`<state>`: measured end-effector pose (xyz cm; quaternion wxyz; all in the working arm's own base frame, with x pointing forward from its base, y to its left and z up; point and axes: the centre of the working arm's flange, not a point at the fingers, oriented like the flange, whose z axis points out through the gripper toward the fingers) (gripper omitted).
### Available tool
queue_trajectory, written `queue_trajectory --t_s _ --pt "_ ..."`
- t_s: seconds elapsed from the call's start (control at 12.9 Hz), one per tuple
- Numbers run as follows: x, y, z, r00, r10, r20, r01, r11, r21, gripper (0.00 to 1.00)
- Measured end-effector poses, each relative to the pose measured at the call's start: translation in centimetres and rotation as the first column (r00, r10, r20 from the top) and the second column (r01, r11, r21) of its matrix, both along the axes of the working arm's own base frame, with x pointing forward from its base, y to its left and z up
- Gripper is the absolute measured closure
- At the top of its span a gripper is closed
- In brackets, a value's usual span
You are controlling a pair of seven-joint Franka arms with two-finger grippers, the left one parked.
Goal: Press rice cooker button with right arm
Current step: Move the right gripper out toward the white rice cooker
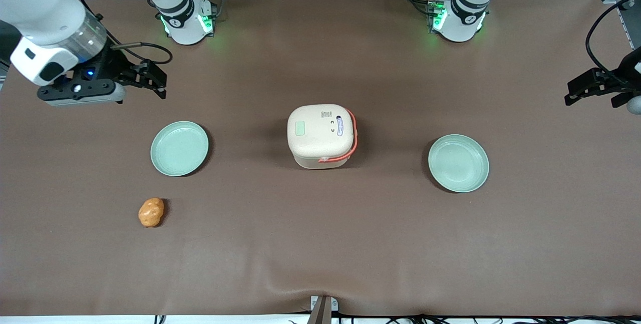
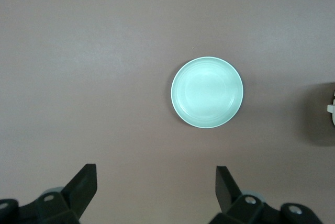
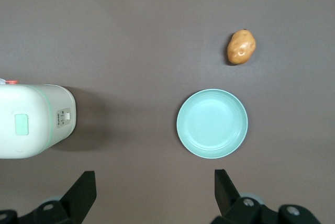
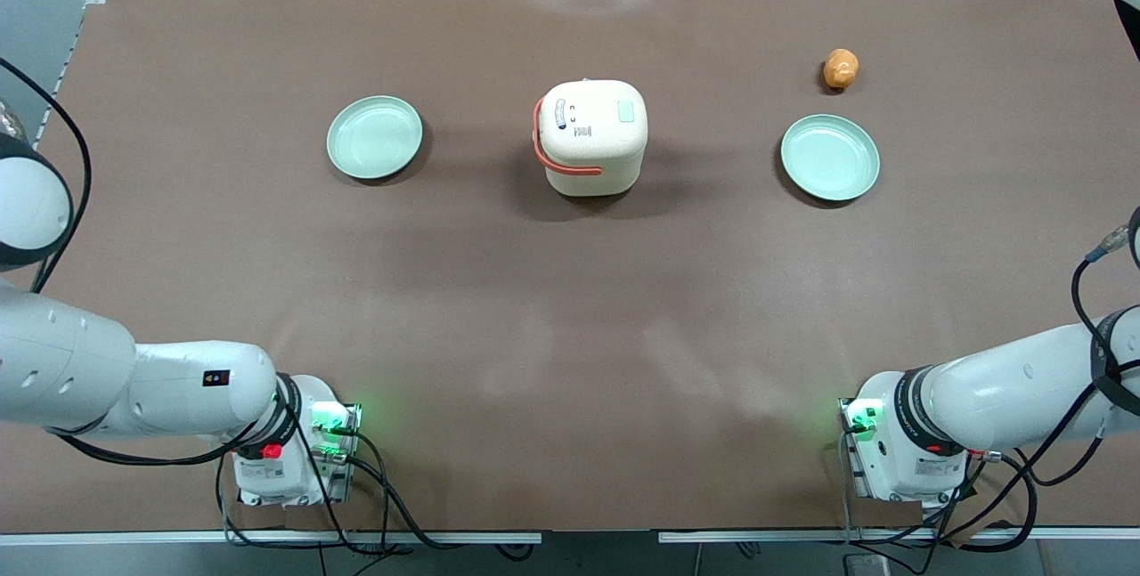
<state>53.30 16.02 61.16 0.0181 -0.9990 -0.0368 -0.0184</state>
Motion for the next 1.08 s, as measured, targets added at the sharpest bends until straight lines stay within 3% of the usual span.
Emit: queue_trajectory --t_s 1.08 --pt "-2.4 12.6 -3.4 0.994 -0.107 0.009 0.107 0.994 -0.004 0.0"
